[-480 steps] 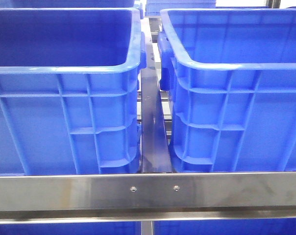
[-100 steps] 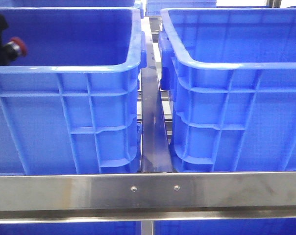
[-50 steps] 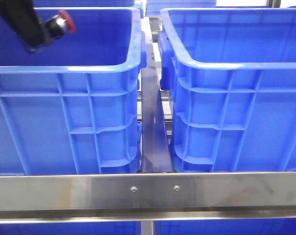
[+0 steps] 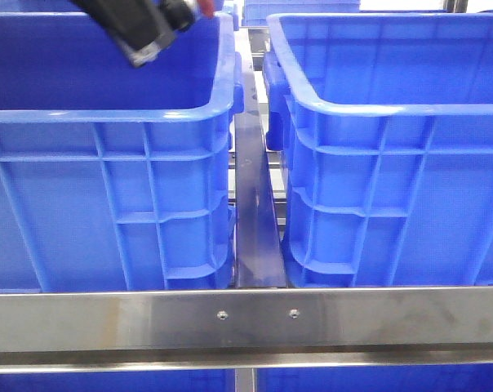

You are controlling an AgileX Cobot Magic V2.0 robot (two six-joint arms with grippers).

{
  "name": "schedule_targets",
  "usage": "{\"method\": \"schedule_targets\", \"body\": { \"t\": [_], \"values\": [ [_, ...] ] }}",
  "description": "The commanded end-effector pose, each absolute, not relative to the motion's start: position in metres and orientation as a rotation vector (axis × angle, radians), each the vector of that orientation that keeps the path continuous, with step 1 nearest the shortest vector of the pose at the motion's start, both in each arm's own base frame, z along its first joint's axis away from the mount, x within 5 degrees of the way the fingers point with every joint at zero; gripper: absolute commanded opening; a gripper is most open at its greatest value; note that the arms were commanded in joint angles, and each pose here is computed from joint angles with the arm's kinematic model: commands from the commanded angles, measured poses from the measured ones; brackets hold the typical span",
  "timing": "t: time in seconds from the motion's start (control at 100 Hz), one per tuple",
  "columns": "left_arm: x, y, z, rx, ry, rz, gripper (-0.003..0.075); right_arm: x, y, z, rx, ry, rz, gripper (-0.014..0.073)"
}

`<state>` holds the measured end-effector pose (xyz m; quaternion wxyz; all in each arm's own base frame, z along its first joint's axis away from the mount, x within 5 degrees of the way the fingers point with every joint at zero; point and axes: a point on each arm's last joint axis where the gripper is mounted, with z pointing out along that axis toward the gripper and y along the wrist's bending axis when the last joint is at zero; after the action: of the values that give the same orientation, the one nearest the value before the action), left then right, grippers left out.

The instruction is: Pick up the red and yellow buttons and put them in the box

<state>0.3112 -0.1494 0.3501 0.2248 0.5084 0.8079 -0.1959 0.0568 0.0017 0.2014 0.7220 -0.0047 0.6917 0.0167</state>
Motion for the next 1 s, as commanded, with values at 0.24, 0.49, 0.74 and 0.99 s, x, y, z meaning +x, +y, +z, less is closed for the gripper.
{"method": "schedule_targets", "body": {
  "t": [0.24, 0.49, 0.74, 0.99],
  "values": [
    [0.290, -0.166, 0.389, 1.309, 2.051, -0.855, -0.0020, 0.052, 0.002, 0.220, -0.015, 1.388, 0.034, -0.0058],
    [0.282, -0.180, 0.390, 1.352, 2.022, -0.892, -0.0020, 0.050, 0.003, 0.259, -0.003, 1.544, 0.083, -0.0058],
    [0.278, -0.185, 0.388, 1.397, 2.024, -0.860, -0.0020, 0.077, 0.010, 0.305, 0.024, 1.815, 0.189, 0.0071],
    [0.278, -0.185, 0.388, 1.398, 2.025, -0.857, -0.0019, 0.118, 0.029, 0.355, 0.019, 1.896, 0.392, 0.0669]
  ]
}}
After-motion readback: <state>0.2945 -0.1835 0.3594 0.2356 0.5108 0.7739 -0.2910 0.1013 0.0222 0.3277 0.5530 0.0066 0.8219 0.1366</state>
